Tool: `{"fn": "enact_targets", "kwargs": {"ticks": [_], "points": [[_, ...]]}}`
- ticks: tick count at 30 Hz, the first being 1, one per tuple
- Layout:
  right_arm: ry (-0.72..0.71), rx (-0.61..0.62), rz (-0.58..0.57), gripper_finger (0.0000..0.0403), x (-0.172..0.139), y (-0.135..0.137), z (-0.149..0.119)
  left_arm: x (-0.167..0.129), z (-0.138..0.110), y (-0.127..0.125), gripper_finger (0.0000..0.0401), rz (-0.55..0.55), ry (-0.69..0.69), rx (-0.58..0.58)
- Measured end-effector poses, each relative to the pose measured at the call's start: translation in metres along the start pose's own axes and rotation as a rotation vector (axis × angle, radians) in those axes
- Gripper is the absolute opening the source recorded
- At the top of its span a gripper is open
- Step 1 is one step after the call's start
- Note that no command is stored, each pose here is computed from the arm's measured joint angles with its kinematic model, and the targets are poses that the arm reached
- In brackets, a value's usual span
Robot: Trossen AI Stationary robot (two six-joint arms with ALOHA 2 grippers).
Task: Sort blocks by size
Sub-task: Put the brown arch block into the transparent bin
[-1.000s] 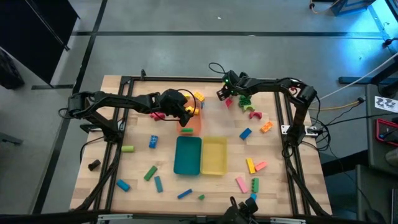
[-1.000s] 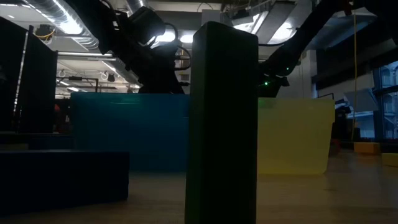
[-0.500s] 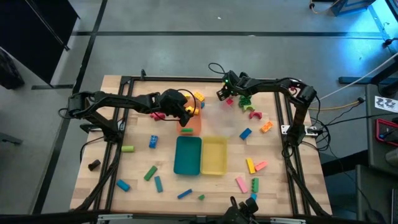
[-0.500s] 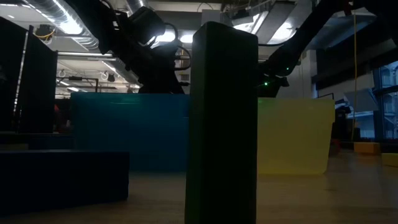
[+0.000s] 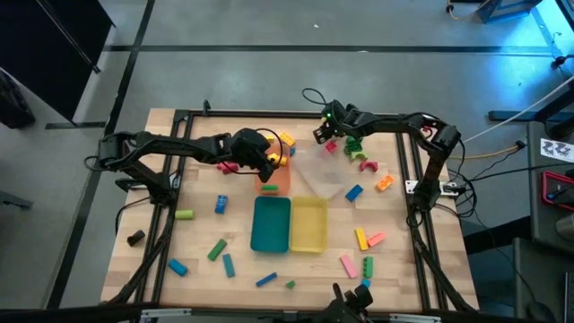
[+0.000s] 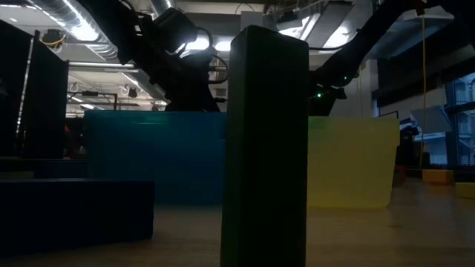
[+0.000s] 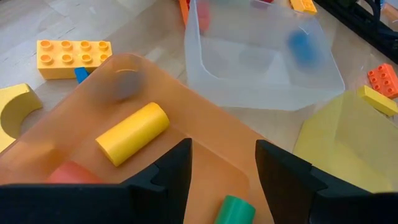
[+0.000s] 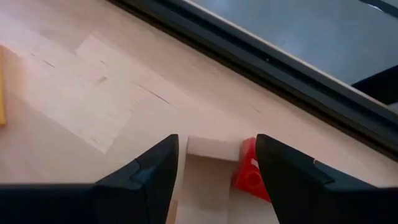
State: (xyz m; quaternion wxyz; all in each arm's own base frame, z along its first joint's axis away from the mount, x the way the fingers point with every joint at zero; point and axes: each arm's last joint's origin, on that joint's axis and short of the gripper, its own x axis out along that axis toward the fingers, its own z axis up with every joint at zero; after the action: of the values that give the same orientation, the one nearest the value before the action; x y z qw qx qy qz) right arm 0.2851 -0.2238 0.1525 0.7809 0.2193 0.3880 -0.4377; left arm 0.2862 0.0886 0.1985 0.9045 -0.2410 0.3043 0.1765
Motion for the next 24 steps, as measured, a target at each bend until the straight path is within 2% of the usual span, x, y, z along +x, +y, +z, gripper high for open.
{"fn": "enact_targets", "kwargs": {"ticks": [24], "points": [[-0.002, -0.001, -0.015, 0.0214, 0.0018, -0.001, -0.0036, 0.0, 0.0, -0.0001, 0.0162, 0.0, 0.0, 0.008]]}}
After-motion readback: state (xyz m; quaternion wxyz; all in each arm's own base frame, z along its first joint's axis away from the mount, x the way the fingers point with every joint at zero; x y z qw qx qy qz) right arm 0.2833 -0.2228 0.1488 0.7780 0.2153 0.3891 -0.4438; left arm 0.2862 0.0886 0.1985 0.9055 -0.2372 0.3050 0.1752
